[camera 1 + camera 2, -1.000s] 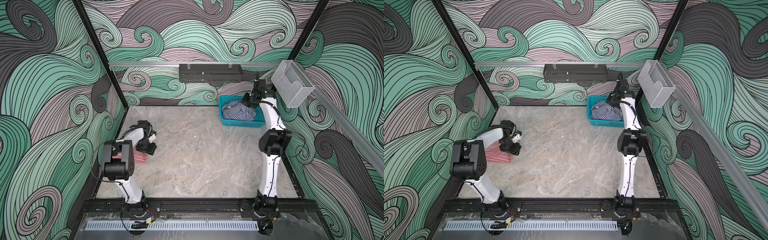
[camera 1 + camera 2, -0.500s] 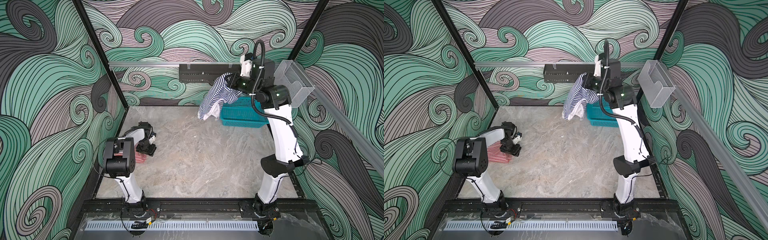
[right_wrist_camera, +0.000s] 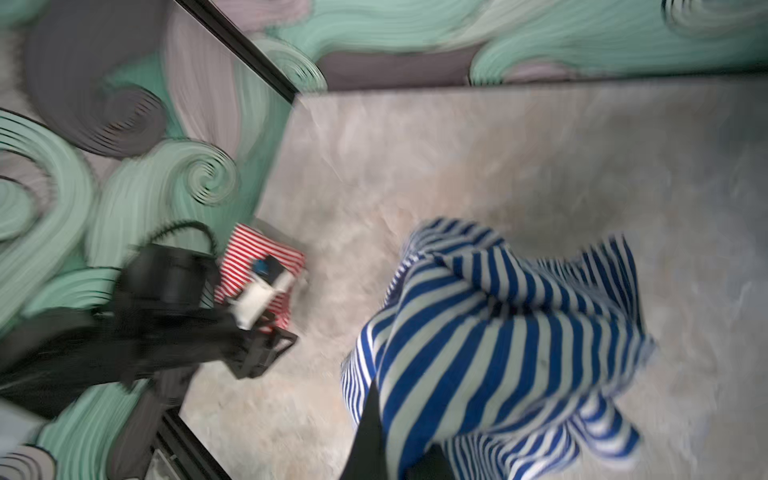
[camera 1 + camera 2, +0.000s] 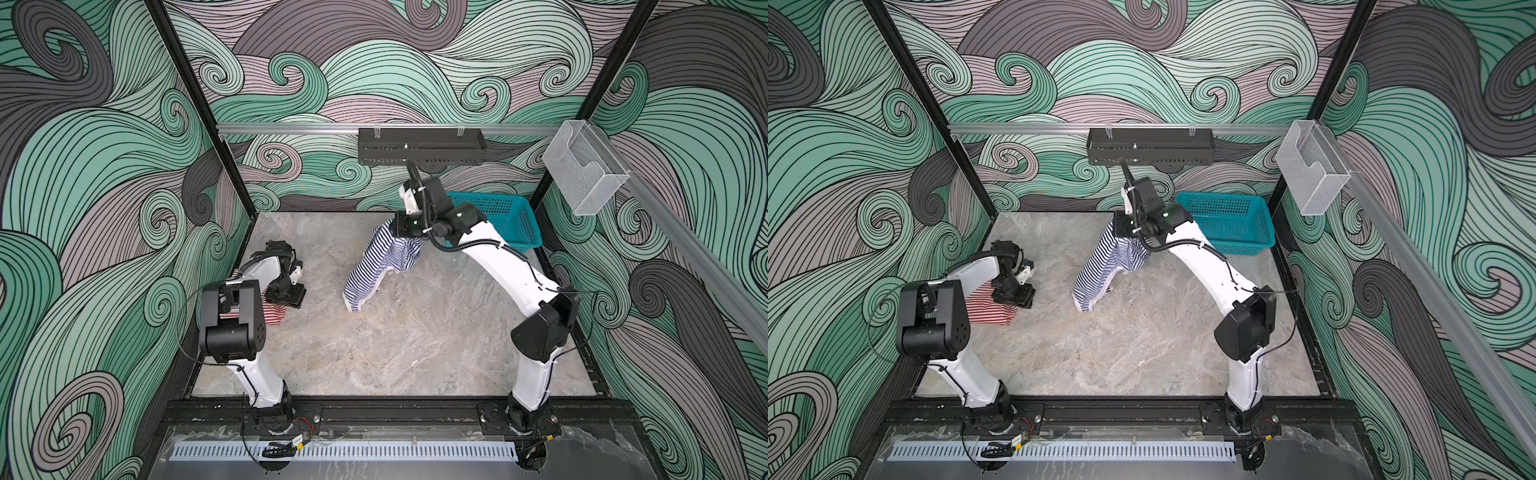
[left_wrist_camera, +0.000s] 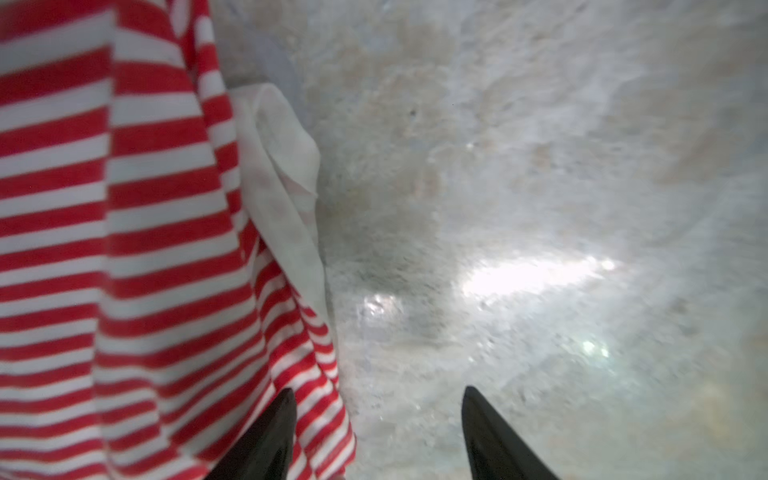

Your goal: Fold and stack the tank tops

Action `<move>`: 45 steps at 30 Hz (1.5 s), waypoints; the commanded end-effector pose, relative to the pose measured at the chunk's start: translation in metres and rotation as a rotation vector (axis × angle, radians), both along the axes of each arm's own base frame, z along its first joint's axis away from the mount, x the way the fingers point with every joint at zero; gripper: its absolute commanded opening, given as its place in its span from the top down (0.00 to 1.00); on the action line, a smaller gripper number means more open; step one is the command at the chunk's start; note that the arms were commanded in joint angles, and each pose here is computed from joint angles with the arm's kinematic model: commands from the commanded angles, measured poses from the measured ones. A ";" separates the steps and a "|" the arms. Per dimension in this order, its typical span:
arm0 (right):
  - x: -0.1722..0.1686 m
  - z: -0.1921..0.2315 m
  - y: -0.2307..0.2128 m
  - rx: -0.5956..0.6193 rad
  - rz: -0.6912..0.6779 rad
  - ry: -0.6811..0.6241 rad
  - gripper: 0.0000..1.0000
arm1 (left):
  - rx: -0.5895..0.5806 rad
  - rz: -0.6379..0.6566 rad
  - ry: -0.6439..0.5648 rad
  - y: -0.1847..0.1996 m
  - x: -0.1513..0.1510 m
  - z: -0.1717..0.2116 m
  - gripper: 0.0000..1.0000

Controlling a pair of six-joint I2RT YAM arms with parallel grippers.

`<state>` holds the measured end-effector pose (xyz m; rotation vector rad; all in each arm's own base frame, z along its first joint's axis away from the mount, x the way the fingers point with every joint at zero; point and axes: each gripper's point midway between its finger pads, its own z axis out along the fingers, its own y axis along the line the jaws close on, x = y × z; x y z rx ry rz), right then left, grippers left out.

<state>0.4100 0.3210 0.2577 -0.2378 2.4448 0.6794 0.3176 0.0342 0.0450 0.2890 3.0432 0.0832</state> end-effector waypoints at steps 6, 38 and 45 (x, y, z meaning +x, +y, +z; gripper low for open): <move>-0.031 -0.108 -0.046 -0.186 -0.131 0.170 0.96 | -0.156 -0.188 -0.038 -0.067 -0.020 0.039 0.33; -0.080 -0.157 -0.089 -0.350 -0.144 0.295 0.28 | 0.501 -0.518 -0.078 -0.120 0.093 -0.025 0.31; -0.082 -0.159 -0.094 -0.364 -0.150 0.296 0.29 | 0.479 -0.262 -0.150 -0.076 0.174 0.014 0.32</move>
